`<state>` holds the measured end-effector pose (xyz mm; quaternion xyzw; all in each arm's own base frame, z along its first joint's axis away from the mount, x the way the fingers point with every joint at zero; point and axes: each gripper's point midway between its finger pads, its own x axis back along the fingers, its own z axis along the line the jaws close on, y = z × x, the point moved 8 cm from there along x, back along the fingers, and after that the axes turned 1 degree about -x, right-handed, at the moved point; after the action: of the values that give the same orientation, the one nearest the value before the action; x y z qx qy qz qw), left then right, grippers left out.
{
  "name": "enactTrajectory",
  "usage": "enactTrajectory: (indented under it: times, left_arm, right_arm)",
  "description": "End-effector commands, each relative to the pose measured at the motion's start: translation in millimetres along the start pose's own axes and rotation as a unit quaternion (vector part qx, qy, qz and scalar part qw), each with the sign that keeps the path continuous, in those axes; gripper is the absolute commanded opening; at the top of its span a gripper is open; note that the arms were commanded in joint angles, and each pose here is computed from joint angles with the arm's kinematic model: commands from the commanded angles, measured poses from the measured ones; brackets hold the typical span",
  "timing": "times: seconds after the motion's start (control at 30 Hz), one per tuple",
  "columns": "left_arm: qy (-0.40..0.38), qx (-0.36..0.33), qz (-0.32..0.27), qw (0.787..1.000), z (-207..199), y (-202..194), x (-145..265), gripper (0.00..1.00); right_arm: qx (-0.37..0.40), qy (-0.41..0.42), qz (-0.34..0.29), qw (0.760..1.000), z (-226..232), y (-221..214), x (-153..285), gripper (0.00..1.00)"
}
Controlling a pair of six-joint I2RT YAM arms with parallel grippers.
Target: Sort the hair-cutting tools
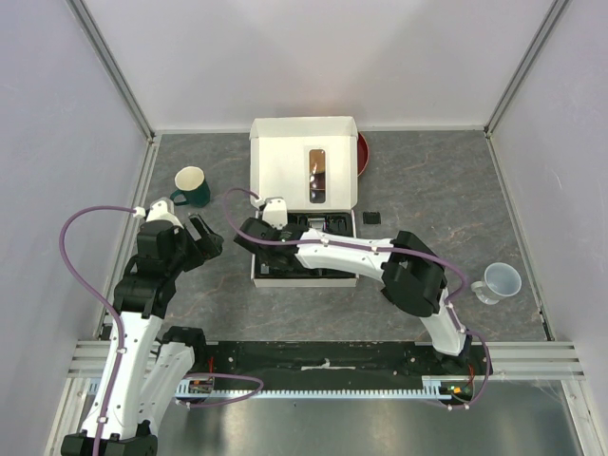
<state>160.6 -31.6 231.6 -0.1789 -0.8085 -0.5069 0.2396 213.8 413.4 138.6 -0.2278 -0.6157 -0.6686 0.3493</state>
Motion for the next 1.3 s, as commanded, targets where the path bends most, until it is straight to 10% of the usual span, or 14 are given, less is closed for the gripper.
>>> enactTrajectory:
  times: [0.0, 0.47, 0.67, 0.7, 1.27]
  left_arm:
    - [-0.009, -0.017, -0.019, 1.000, -1.6, 6.6, -0.3, 0.92]
    - [-0.008, -0.018, -0.015, 1.000, -1.5, 6.1, -2.0, 0.92]
    - [-0.001, -0.019, -0.004, 1.000, -0.8, 5.2, -6.3, 0.92]
    - [0.001, -0.018, -0.003, 1.000, -0.7, 5.3, -6.8, 0.92]
    - [0.011, -0.015, 0.004, 1.000, 0.5, 5.3, -9.1, 0.93]
  right_arm:
    - [0.005, 0.043, -0.039, 0.998, 13.3, 43.4, 34.3, 0.11]
    - [-0.087, -0.014, -0.066, 0.994, -95.2, 75.9, 68.2, 0.43]
    - [-0.114, -0.059, -0.077, 0.989, -154.0, 58.3, 87.8, 0.78]
    - [-0.114, -0.075, -0.077, 0.988, -166.2, 51.5, 86.7, 0.98]
    - [-0.244, -0.263, -0.036, 0.933, -259.8, -21.0, 81.0, 0.98]
